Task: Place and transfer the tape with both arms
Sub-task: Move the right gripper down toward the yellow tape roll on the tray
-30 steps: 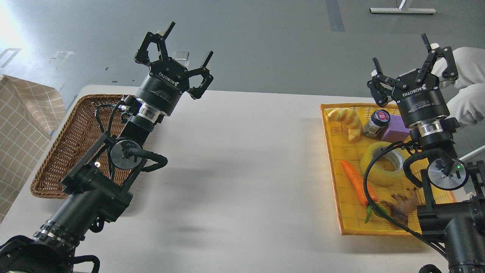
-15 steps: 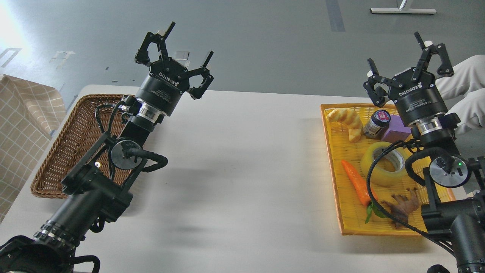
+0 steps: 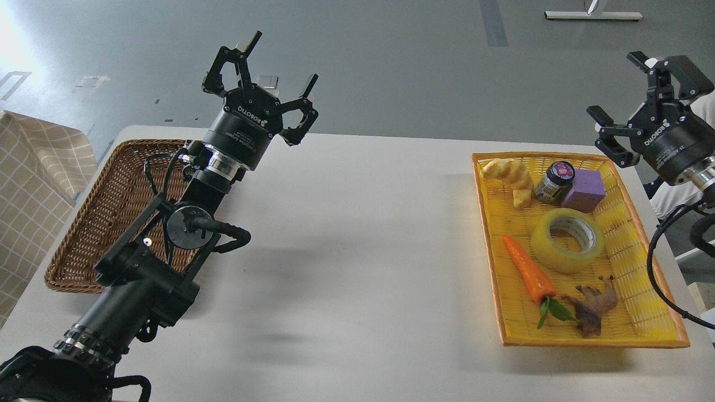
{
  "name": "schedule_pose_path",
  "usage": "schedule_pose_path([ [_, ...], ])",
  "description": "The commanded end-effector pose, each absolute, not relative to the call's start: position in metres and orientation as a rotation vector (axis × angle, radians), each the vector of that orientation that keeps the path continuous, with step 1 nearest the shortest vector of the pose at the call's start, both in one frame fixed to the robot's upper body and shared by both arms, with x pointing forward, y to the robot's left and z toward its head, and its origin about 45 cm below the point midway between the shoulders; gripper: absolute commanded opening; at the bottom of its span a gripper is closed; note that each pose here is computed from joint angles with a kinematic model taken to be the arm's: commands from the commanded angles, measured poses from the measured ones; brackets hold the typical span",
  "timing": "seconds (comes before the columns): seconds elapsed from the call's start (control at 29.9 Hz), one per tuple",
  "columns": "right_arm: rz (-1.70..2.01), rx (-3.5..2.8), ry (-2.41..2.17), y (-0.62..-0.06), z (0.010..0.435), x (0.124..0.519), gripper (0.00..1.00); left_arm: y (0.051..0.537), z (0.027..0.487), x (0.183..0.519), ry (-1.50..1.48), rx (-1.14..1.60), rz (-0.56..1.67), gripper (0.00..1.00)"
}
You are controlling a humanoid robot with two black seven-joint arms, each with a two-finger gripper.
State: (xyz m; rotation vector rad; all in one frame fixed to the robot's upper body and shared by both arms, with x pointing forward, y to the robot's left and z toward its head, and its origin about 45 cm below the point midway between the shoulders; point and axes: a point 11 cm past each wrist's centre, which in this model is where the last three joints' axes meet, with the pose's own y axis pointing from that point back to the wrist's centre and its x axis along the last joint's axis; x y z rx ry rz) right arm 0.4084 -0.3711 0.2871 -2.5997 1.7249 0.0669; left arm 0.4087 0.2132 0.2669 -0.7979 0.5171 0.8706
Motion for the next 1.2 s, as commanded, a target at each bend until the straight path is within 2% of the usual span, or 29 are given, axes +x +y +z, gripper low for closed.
schedule_pose_path([
  [0.0,-0.091,-2.716,1.842,-0.384,0.287,0.408,1.00,0.211,0.266,0.408,0.522,-0.800,0.869,0.98],
  [0.2,-0.266,-2.898,1.938,-0.399,0.286,0.403,1.00,0.212,0.267,0.409,0.519,-0.800,0.870,0.98],
  [0.47,-0.678,-3.273,1.867,-0.379,0.278,0.399,1.00,0.212,0.266,0.408,0.522,-0.798,0.869,0.98],
  [1.17,-1.424,-3.704,1.689,-0.383,0.225,0.379,0.99,0.212,0.266,0.408,0.519,-0.798,0.869,0.98],
])
